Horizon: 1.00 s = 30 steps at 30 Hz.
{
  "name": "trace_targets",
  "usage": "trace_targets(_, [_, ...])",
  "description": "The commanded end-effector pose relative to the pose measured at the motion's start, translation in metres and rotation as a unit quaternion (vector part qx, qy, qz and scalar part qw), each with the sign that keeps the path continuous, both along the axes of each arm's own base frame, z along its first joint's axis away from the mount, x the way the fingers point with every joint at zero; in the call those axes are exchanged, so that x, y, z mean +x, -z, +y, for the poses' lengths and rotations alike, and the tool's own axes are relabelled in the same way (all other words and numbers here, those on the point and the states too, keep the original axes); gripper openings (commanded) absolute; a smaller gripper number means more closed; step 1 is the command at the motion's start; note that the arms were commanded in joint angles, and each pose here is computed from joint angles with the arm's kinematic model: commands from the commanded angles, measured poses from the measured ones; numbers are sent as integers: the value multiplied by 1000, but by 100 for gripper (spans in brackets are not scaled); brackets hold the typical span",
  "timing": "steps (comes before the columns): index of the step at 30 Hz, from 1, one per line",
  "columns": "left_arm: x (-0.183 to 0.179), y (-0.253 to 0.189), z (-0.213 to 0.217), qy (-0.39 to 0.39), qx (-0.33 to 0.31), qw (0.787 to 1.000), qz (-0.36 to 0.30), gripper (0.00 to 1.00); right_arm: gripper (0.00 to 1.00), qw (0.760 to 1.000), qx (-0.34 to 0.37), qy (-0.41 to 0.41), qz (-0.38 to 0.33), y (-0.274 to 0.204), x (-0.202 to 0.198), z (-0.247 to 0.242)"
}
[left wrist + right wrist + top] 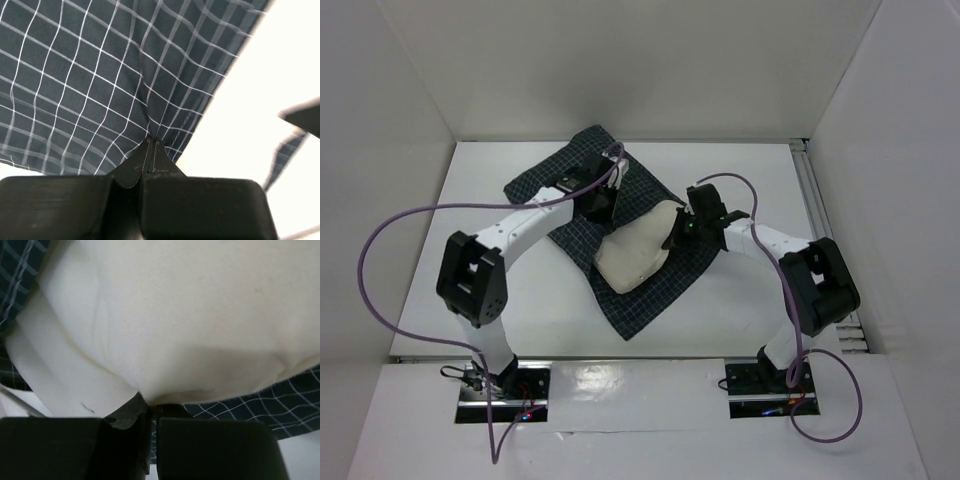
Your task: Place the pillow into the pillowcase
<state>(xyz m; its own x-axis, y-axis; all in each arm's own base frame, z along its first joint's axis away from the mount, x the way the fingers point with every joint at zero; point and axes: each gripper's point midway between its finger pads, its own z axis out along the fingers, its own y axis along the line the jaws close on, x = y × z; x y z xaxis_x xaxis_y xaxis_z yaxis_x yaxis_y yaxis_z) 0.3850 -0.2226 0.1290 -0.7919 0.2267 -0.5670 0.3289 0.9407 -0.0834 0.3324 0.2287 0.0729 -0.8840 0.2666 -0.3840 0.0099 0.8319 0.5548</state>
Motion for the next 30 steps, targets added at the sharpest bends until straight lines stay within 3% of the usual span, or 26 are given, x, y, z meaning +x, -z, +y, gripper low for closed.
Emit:
trace_targets(1, [-41,-49,-29,36,-122,992,15,0,0,996,-40,6,-76,-36,32,-12])
trace_targets(4, [-65,-61,-48,58,-178,982,33,0,0,995,-40,5,-92,-45,42,-13])
trace_targets(9, [-76,-65,-72,75,-225,970,58,0,0,996,20,-24,-85,-50,39,14])
trace_targets(13, [-63,-59,-85,72,-233,967,71,0,0,993,73,-43,-88,-60,35,37])
trace_targets(20, [-45,-51,-98,74,-226,968,85,0,0,988,96,-65,-102,-85,18,40])
trace_targets(26, [-44,-75,-120,106,-279,950,87,0,0,984,121,-108,-70,-64,-9,80])
trace_targets(30, [-44,-98,-131,131,-309,938,83,0,0,978,167,-109,-61,-63,-6,104])
